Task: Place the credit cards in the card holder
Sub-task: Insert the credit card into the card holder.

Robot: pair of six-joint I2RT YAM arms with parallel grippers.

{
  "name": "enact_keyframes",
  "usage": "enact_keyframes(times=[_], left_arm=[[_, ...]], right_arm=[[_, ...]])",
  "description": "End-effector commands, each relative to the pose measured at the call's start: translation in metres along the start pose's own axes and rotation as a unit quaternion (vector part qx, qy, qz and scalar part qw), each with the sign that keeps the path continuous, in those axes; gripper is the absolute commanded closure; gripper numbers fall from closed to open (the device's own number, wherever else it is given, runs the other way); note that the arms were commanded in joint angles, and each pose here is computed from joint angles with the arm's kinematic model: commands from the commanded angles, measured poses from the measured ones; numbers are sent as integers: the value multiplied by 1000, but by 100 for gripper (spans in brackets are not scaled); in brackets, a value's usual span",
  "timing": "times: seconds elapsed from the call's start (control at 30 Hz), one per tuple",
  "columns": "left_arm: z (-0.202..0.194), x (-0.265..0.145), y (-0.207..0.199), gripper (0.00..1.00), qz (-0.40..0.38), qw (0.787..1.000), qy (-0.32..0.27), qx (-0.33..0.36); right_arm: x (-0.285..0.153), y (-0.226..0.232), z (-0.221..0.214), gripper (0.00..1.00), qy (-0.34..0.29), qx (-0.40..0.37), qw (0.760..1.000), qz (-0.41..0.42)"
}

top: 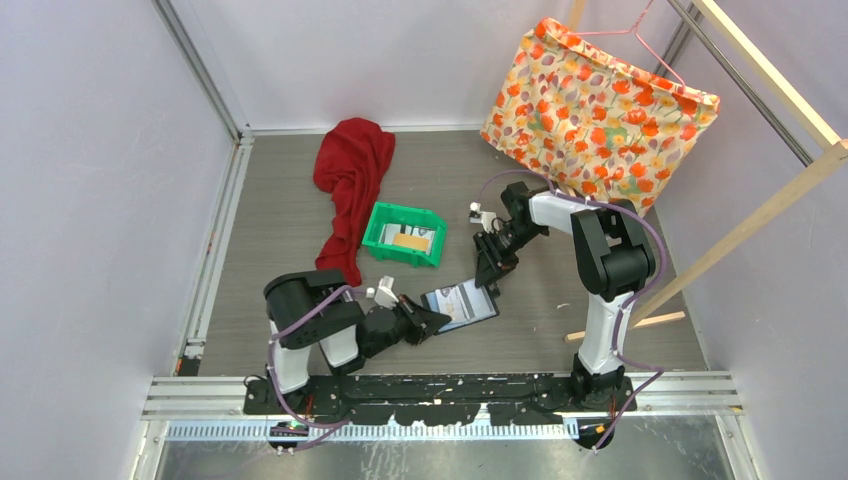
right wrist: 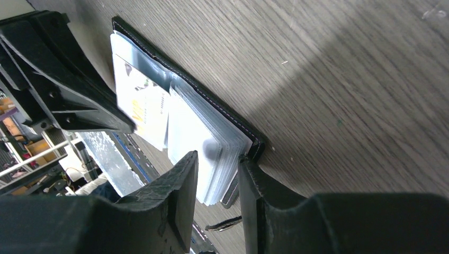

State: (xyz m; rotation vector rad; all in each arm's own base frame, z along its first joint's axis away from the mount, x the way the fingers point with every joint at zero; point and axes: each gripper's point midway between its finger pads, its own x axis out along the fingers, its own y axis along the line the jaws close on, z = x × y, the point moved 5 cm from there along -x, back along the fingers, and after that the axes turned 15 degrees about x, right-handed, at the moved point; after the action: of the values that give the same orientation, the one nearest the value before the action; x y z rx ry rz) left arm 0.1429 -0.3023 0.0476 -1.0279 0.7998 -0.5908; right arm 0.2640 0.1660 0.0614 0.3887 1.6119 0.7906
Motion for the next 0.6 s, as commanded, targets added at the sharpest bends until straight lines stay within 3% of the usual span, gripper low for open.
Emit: enact_keyframes(times=[0.0,0.3,0.57], left_arm=[[10,-19,-4,100,-6,1000,-20,9],[2,2,-15,100,-31,999,1,11],[15,-22,-21,100,-40,998,-32,43]], right_arm=[[-3,4,6,61,-4,-15,1000,0],[-3,5,6,62,-5,-17,1000,-2],[-3,6,6,62,-5,-18,1000,-1]])
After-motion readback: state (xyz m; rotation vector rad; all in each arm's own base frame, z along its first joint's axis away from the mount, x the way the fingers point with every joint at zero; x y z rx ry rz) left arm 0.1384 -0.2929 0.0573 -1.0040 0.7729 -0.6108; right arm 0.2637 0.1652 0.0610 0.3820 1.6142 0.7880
